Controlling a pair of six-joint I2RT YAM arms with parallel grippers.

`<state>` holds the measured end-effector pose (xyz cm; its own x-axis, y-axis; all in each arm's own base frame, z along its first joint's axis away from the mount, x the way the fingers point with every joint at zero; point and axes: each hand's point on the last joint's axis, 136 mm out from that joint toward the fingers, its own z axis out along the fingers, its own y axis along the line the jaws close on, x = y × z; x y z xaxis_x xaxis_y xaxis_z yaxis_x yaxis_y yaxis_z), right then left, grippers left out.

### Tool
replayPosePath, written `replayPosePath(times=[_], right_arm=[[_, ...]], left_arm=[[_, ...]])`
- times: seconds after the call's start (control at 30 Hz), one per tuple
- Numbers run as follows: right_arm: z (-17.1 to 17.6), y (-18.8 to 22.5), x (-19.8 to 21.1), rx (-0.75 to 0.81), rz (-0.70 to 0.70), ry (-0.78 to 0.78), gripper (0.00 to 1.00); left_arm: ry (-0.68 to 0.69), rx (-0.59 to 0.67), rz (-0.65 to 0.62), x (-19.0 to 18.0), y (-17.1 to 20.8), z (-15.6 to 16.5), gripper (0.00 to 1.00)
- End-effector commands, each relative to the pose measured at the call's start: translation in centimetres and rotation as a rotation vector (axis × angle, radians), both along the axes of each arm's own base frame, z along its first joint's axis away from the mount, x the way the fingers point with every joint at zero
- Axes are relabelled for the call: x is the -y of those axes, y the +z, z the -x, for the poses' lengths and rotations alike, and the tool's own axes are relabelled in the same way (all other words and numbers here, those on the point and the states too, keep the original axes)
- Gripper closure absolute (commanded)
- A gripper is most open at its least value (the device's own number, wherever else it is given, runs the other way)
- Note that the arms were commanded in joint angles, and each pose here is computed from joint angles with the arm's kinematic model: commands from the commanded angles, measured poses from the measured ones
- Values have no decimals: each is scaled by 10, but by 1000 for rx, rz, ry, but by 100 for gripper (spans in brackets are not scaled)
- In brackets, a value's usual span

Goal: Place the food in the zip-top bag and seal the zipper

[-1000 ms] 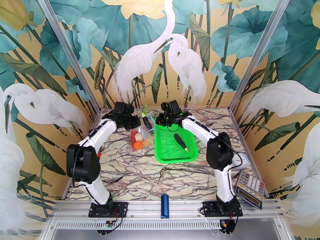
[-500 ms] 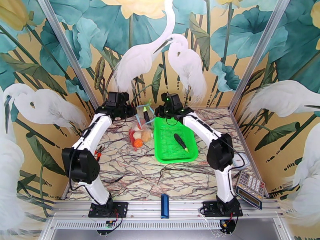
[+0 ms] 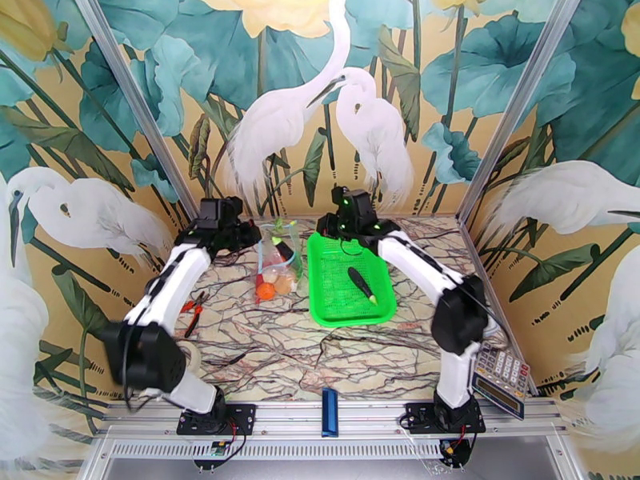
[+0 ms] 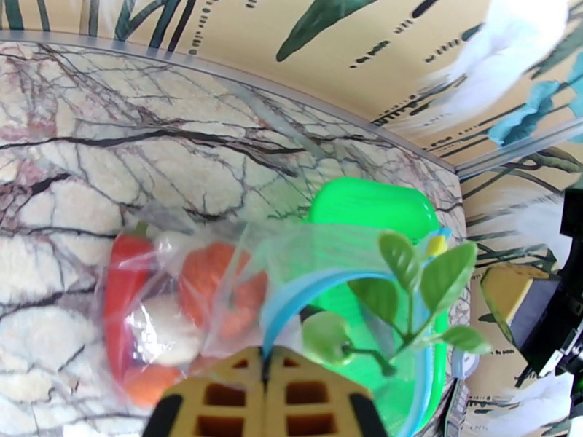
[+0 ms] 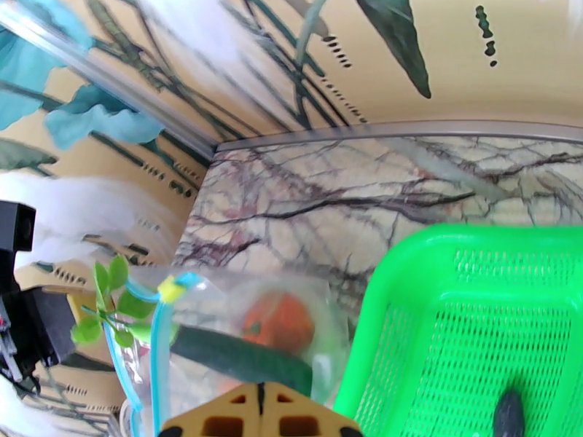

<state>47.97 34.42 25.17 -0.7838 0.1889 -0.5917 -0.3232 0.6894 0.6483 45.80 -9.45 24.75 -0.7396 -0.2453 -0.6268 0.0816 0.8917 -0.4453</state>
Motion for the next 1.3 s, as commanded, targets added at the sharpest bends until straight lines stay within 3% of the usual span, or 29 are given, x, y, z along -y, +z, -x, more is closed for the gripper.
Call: replayPosePath(times=[0.0, 0.03, 0.13, 0.33, 1.07, 1.27], right_arm=[[0, 12, -10, -5, -21, 39, 100], [2, 13, -11, -9, -29, 46, 99], [13, 22, -15, -14, -80, 83, 77], [32, 46, -22, -5, -122, 137, 59], [37, -8, -27, -96, 124, 132, 57], [39, -20, -30, -125, 137, 151, 66]], left_arm=[[-32, 45, 36, 8, 24, -10, 100], [-36, 47, 36, 8, 25, -11, 100], [-37, 53, 31, 8, 27, -8, 100], [-61, 46, 56, 13, 30, -4, 100], [-103, 78, 97, 21, 54, 7, 100], [-107, 71, 103, 22, 51, 9, 100]])
